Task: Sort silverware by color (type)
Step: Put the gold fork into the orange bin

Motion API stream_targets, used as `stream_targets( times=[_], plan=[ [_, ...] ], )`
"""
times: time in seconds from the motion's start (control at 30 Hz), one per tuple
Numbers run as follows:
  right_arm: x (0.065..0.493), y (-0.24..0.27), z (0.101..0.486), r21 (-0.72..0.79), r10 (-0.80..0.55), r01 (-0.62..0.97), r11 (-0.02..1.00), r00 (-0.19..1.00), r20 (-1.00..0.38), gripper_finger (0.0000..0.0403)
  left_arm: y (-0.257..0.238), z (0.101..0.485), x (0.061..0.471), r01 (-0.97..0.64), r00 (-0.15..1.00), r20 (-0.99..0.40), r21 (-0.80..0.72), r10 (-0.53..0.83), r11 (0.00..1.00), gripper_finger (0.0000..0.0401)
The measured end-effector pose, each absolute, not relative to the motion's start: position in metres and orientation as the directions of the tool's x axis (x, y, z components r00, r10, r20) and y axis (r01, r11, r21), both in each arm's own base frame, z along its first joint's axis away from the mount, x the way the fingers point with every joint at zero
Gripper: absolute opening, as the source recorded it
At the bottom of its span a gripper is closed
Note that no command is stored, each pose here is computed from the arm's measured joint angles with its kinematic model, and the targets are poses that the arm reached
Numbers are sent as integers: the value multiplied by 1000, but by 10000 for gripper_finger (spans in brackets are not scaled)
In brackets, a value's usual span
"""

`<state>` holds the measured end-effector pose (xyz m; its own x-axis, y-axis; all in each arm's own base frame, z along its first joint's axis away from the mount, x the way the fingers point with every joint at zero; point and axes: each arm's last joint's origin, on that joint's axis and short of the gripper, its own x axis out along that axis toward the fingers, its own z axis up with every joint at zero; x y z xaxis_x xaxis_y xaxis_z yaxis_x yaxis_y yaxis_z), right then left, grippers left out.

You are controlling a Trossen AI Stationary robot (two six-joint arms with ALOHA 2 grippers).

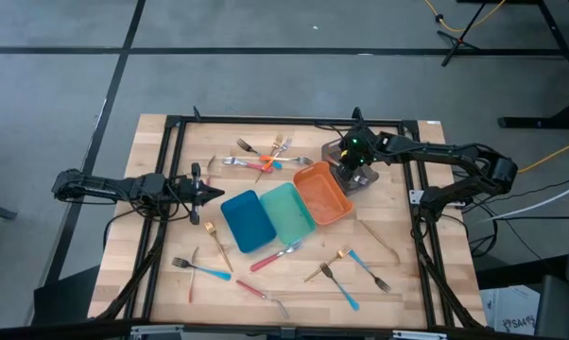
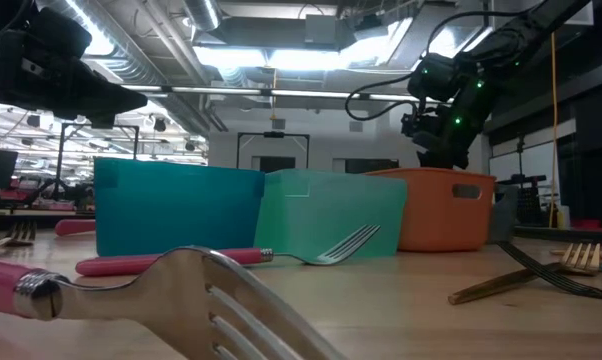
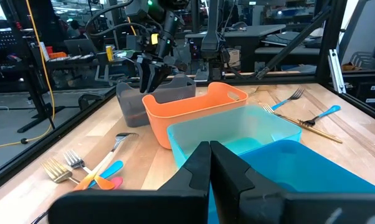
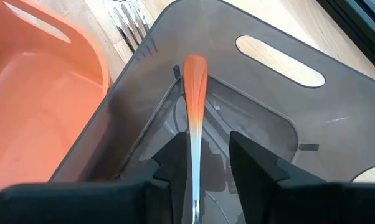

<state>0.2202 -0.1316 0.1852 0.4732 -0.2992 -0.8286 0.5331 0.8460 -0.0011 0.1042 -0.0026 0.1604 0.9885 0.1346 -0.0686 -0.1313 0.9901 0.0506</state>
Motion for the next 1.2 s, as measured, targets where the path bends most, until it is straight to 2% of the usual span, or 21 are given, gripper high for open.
stream_targets(
  times=[1.03,1.2],
  plan=[
    [220,-132,185,-1,-298,533,846,473,-829,113,-3,161,104,-133,988,-68,51,136,990,0],
    [220,-131,185,-1,-298,533,846,473,-829,113,-2,161,104,-168,984,-59,51,171,985,0]
  ],
)
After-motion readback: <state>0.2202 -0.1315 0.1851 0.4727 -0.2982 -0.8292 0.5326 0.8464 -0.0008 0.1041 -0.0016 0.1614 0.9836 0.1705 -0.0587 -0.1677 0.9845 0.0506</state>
